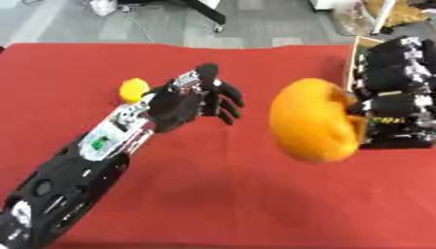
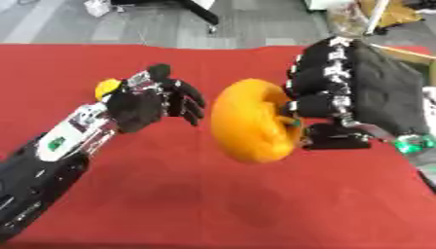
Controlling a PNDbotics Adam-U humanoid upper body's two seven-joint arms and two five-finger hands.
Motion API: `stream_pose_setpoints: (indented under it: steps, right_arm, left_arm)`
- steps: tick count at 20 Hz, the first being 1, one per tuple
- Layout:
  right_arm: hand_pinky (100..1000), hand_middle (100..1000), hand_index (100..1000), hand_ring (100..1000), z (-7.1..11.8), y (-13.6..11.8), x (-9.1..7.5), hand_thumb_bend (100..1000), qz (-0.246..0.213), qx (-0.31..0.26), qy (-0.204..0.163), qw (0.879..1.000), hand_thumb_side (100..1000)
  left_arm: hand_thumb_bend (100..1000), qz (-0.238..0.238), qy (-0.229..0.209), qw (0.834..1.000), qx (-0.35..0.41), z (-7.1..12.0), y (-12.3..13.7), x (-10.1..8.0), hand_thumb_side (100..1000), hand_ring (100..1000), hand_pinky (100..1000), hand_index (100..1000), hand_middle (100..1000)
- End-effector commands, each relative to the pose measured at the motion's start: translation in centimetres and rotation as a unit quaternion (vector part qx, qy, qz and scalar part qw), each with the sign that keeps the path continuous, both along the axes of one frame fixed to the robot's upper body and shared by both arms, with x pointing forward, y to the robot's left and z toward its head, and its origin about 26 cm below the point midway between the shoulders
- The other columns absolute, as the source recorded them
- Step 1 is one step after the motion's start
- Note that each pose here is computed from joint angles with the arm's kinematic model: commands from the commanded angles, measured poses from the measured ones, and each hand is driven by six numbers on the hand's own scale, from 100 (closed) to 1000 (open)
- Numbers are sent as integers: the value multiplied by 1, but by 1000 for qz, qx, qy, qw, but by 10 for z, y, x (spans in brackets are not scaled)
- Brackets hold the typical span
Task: Pick up the objects with one hand, pass them to the other hand, and then place them into the box on the other side of the table.
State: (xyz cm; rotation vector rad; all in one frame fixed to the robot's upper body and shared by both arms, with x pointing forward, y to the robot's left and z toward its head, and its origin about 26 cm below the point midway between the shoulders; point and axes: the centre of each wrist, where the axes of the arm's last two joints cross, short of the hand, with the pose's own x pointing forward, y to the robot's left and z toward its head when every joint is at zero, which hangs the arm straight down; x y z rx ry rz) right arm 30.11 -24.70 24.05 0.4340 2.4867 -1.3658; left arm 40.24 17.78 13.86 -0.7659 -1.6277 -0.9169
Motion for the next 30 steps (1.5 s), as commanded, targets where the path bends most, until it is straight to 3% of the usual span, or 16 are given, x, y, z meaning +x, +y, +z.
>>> stream_pose_setpoints:
  steps: [1, 5, 9, 14, 19, 24, 27, 30]
  right_arm:
    - [100, 157, 397, 179, 25, -28, -4, 100, -46, 19, 5, 999, 100]
    - [100, 164, 403, 189, 38, -55, -10, 100, -151, 28, 18, 988, 100]
    - [100, 165, 405, 190, 44, -66, -9, 100, -264, 26, 47, 963, 100]
    - [100, 171, 421, 193, 35, -108, 33, 100, -386, 29, 144, 911, 100]
    - [100, 178, 440, 203, 14, -173, 68, 100, -470, 65, 241, 847, 137]
    - [100, 196, 519, 226, -4, -219, 73, 100, -524, 96, 263, 804, 166]
    - [100, 212, 568, 239, -19, -241, 73, 100, -561, 125, 270, 773, 216]
    - [100, 240, 690, 267, -33, -257, 70, 100, -587, 142, 281, 746, 375]
  left_arm:
    - [375, 60, -35, 997, -28, 21, 28, -2, 863, 695, 719, 740, 668]
    - [363, 119, -43, 990, -57, 18, 50, -17, 849, 684, 715, 731, 654]
    - [334, 162, -68, 981, -79, 15, 59, -34, 844, 681, 714, 729, 650]
    - [304, 203, -110, 970, -80, 14, 65, -49, 837, 674, 712, 728, 642]
    - [281, 225, -134, 961, -84, 14, 66, -59, 835, 666, 711, 726, 634]
    - [275, 229, -152, 958, -82, 14, 66, -68, 837, 664, 711, 726, 631]
    - [274, 230, -156, 957, -82, 13, 65, -71, 837, 663, 711, 727, 631]
    - [278, 231, -157, 956, -85, 11, 64, -73, 835, 664, 712, 727, 631]
